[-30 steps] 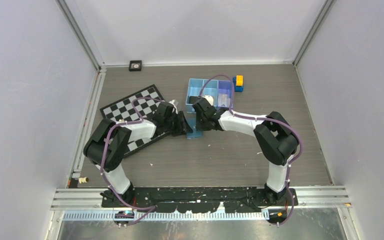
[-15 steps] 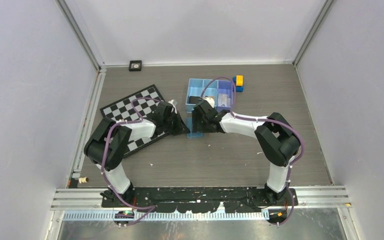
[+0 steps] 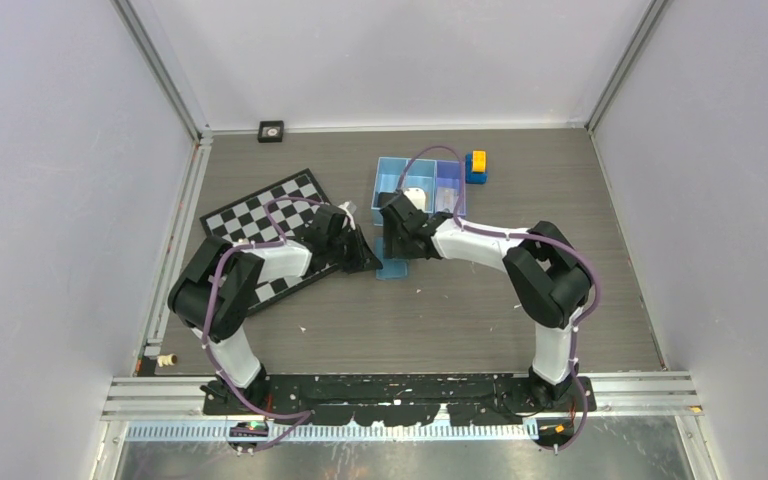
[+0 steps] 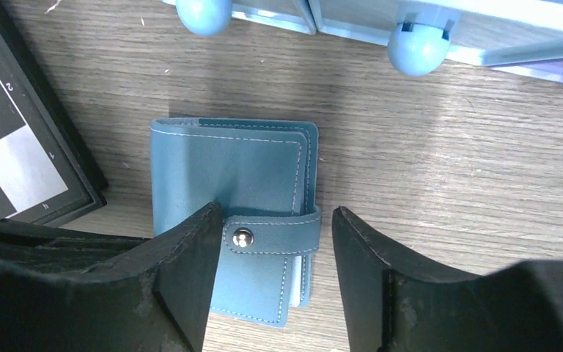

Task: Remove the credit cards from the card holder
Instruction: Open the card holder at the center of the board.

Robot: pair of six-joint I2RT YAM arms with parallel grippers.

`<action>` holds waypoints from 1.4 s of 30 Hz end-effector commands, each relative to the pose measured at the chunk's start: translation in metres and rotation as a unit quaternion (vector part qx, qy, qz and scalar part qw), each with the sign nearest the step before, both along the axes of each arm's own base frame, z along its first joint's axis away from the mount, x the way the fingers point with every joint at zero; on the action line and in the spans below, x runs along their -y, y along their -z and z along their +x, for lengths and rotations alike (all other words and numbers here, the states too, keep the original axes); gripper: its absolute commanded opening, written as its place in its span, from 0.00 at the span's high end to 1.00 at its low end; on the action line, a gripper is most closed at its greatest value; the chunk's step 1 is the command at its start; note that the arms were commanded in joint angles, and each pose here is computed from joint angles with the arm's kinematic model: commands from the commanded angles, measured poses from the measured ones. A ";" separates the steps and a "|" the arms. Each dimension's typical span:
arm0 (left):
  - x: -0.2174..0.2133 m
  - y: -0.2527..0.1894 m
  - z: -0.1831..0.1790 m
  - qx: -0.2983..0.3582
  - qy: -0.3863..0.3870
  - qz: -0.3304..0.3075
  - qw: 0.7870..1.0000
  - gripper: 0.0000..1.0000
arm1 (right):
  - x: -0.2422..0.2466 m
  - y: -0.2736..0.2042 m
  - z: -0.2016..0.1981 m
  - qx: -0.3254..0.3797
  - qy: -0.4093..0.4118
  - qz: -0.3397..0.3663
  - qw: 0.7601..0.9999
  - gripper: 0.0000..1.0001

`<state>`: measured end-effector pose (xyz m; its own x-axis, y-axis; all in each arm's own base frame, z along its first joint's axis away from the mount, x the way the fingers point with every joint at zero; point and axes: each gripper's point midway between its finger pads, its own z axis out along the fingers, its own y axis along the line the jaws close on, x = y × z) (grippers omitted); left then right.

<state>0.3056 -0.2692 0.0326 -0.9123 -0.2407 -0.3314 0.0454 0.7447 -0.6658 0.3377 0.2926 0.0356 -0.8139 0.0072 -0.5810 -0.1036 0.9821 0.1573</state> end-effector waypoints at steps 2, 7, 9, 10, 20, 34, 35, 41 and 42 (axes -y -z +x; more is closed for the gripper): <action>-0.010 -0.008 -0.001 0.013 -0.010 0.027 0.999 1.00 | 0.030 -0.014 0.013 0.038 0.050 -0.089 0.994 0.44; -0.018 -0.011 0.002 0.024 -0.025 0.045 0.998 1.00 | 0.050 -0.031 0.015 0.066 0.078 -0.115 0.988 0.49; -0.019 -0.011 0.002 0.024 -0.026 0.047 0.998 1.00 | 0.052 -0.038 0.014 0.073 0.081 -0.110 0.988 0.51; -0.019 -0.011 0.002 0.025 -0.025 0.047 0.998 1.00 | 0.054 -0.041 0.014 0.075 0.082 -0.109 0.988 0.51; -0.006 -0.012 -0.002 0.015 -0.002 0.014 1.000 1.00 | -0.013 -0.055 -0.006 0.065 -0.046 0.066 0.995 0.26; -0.008 -0.013 -0.001 0.018 -0.007 0.019 1.000 1.00 | -0.009 -0.008 -0.006 0.008 -0.031 -0.025 0.999 0.26; -0.009 -0.013 -0.001 0.019 -0.008 0.022 1.000 1.00 | -0.003 -0.007 -0.005 0.008 -0.022 -0.043 0.999 0.28; -0.013 -0.016 0.000 0.026 -0.015 0.031 0.999 1.00 | 0.031 -0.013 0.002 0.032 0.024 -0.124 0.991 0.44; -0.014 -0.016 0.000 0.026 -0.015 0.033 0.999 1.00 | 0.035 -0.016 0.003 0.038 0.029 -0.133 0.990 0.46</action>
<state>0.3028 -0.2593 0.0379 -0.9014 -0.2500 -0.3535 0.0302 0.7782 -0.6272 0.3284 0.2961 0.0409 -0.8060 -0.0853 -0.5858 -0.1520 0.9862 0.0655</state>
